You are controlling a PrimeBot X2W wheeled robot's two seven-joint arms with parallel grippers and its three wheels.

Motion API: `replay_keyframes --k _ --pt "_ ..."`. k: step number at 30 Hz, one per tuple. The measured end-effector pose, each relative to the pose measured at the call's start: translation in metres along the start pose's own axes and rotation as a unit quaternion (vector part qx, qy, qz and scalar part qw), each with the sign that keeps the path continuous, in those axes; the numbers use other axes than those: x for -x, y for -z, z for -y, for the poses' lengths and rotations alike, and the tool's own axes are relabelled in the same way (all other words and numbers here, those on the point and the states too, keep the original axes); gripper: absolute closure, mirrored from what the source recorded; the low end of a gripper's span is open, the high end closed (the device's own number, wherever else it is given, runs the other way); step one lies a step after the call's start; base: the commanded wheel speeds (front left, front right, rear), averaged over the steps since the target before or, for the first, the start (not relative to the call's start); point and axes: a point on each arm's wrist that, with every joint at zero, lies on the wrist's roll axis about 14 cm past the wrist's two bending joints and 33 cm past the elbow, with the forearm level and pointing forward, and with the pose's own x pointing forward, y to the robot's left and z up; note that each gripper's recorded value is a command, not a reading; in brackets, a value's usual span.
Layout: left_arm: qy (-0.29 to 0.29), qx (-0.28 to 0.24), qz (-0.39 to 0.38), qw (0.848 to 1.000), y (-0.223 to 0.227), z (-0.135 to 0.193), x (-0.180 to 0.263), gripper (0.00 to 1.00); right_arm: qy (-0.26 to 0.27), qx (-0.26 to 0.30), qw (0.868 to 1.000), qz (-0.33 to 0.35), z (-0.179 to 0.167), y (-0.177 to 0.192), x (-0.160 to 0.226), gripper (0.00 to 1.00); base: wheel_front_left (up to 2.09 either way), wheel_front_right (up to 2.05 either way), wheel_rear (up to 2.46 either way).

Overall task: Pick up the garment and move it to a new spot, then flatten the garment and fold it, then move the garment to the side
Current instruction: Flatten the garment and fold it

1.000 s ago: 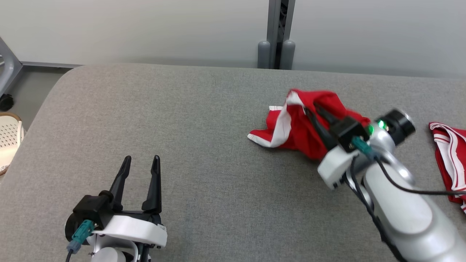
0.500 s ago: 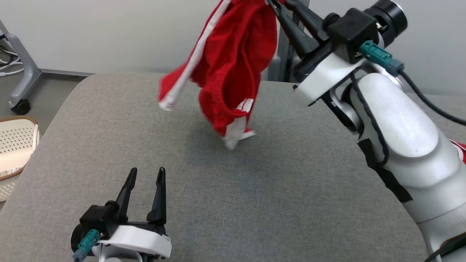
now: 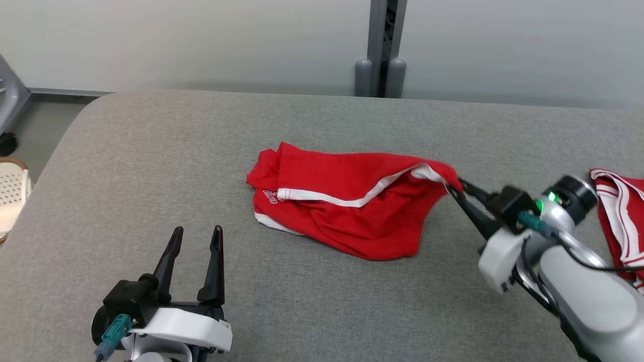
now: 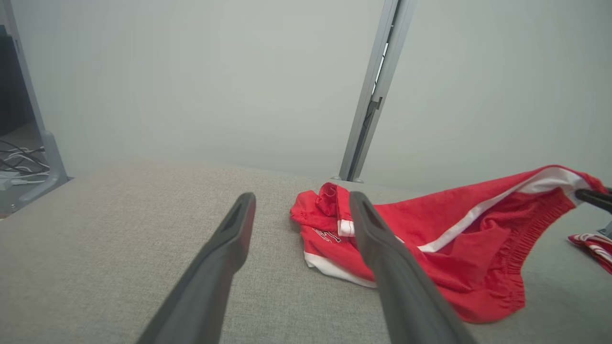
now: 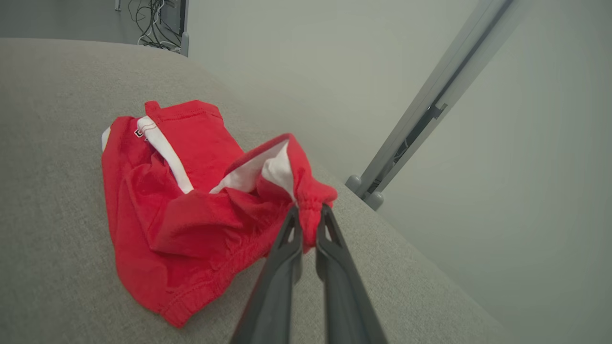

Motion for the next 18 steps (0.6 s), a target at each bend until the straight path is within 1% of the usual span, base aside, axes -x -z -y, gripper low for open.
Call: replay_keyframes --k 4,6,13,14,15,16,18 --pt "0.012 -0.004 -0.006 1.000 0.005 0.006 -0.007 0.00 -0.010 0.004 0.999 -0.053 -0.008 0.044 0.027 1.00 0.00 0.00 0.00" --pt "0.020 -0.004 -0.008 1.000 0.006 0.011 -0.011 0.00 -0.009 -0.008 0.997 -0.073 -0.013 0.060 0.040 1.00 0.00 0.00 0.00" --pt "0.047 -0.005 -0.016 0.999 0.012 0.027 -0.019 0.00 0.019 -0.053 0.991 -0.120 -0.017 0.095 0.073 1.00 0.00 0.00 0.00" --pt "0.051 -0.007 -0.018 0.998 0.014 0.030 -0.020 0.00 0.025 -0.061 0.990 -0.125 -0.017 0.099 0.076 0.75 0.00 0.00 0.00" --pt "0.055 -0.007 -0.019 0.998 0.015 0.032 -0.021 0.00 0.033 -0.069 0.988 -0.132 -0.015 0.102 0.079 0.13 0.00 0.00 0.00" --pt "0.058 -0.007 -0.020 0.998 0.015 0.034 -0.022 0.00 0.039 -0.072 0.987 -0.136 -0.014 0.105 0.081 0.00 0.00 0.00 0.00" --pt "0.066 -0.006 -0.020 0.998 0.016 0.039 -0.024 0.00 0.057 -0.084 0.984 -0.143 -0.008 0.109 0.086 0.00 0.00 0.00 0.00"
